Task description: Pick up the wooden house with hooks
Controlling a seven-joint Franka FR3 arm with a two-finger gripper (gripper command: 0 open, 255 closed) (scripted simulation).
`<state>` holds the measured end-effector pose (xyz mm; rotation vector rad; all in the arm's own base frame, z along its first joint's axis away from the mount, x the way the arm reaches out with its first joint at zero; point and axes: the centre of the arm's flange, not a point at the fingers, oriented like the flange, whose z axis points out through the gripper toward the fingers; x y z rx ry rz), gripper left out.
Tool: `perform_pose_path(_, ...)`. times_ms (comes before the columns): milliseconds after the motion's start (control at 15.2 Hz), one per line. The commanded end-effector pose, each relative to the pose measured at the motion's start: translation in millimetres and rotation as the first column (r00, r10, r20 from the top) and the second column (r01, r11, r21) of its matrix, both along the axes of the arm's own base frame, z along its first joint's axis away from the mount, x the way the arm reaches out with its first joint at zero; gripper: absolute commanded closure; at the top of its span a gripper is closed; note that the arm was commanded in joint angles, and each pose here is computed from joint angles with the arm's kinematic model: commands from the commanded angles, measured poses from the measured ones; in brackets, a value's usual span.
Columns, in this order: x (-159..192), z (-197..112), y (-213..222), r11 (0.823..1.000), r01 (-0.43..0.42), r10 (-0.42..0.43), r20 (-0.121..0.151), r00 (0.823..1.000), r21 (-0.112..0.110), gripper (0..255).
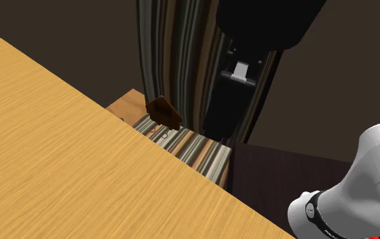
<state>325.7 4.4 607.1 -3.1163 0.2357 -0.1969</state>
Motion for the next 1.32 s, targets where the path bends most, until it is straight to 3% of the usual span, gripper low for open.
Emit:
perform_pose_path(0, 0.0, 0.0, 0.0, 1.0, 0.0, 0.0, 0.0, 1.0, 0.0, 0)
perform_pose_path(1254, 89.4, -160.3, -158.4, 0.999, 0.05, -0.05, 0.165, 0.985, 0.002, 0)
